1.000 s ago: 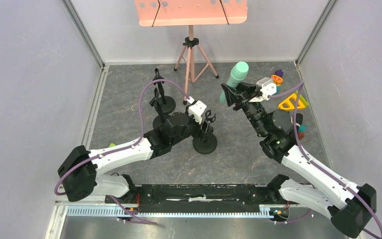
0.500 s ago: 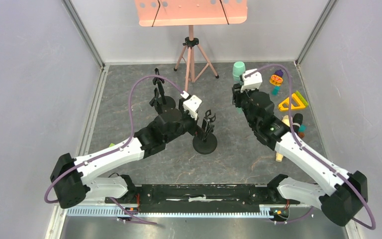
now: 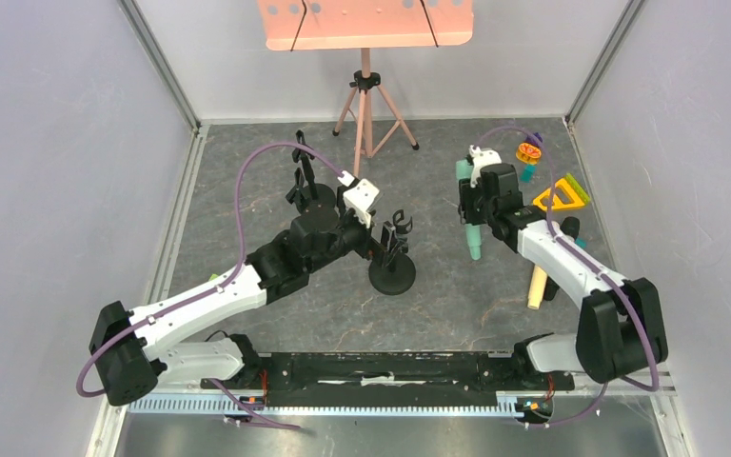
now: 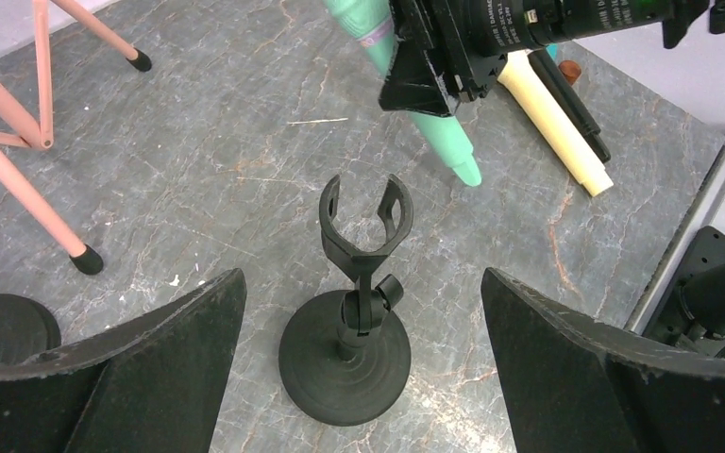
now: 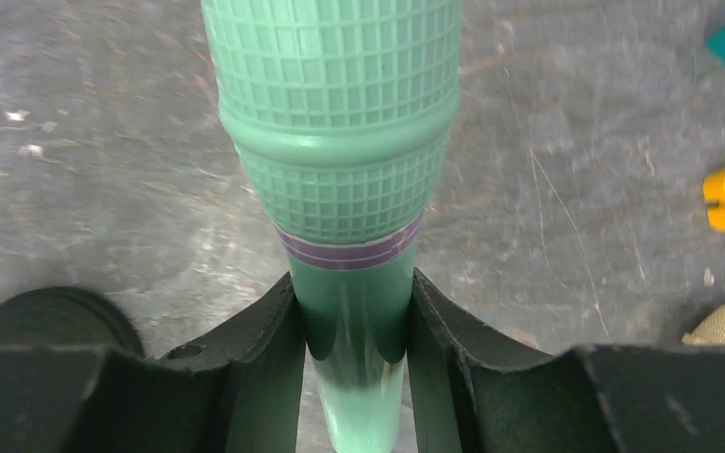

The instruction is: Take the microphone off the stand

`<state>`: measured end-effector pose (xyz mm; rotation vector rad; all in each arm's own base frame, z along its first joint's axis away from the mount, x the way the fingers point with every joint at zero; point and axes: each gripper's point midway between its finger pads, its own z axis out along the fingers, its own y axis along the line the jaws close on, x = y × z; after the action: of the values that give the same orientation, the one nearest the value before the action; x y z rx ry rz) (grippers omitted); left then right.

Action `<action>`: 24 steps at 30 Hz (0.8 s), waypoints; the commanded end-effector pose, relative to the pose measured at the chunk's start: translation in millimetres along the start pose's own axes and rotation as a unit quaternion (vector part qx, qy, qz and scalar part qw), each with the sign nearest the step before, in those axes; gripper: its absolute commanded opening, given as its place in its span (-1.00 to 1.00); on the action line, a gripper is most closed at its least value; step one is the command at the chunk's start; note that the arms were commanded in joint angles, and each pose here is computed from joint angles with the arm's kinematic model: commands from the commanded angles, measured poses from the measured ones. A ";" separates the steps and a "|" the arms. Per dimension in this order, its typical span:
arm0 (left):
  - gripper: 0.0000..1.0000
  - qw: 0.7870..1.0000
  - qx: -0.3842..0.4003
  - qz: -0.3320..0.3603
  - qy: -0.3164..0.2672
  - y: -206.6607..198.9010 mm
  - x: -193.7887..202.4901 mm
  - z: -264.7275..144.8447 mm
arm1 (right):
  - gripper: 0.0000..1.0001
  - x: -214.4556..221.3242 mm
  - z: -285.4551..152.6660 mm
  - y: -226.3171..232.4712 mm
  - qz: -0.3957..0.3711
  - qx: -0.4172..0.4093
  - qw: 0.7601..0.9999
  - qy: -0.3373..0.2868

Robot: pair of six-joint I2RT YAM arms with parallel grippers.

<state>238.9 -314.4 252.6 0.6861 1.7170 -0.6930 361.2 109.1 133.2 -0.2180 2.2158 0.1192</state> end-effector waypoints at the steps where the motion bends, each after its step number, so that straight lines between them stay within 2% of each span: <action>1: 0.99 1.000 0.006 -0.013 -0.017 -1.8 -9.3 -7.4 | -1.00 28.6 8.4 -17.5 0.040 0.000 0.998 0.042; 7: 0.99 1.000 0.005 -0.014 -0.013 -0.8 -4.4 -7.3 | -0.97 48.5 11.5 -44.5 0.064 0.034 0.996 0.055; 15: 0.99 1.000 0.004 -0.017 -0.005 -0.9 0.5 -4.2 | -0.99 96.7 24.8 -80.1 0.082 0.100 0.986 0.109; 21: 0.99 1.000 -0.012 -0.019 0.005 5.2 6.1 -4.4 | -0.82 119.7 30.3 -107.6 0.094 0.167 0.973 0.128; 24: 0.99 1.000 -0.020 -0.018 0.006 8.6 7.9 -5.9 | -0.70 122.8 27.8 -116.6 0.115 0.195 0.967 0.114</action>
<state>237.3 -309.5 246.5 0.6752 1.7357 -0.6868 328.2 6.1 18.0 0.1296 2.4987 -0.1271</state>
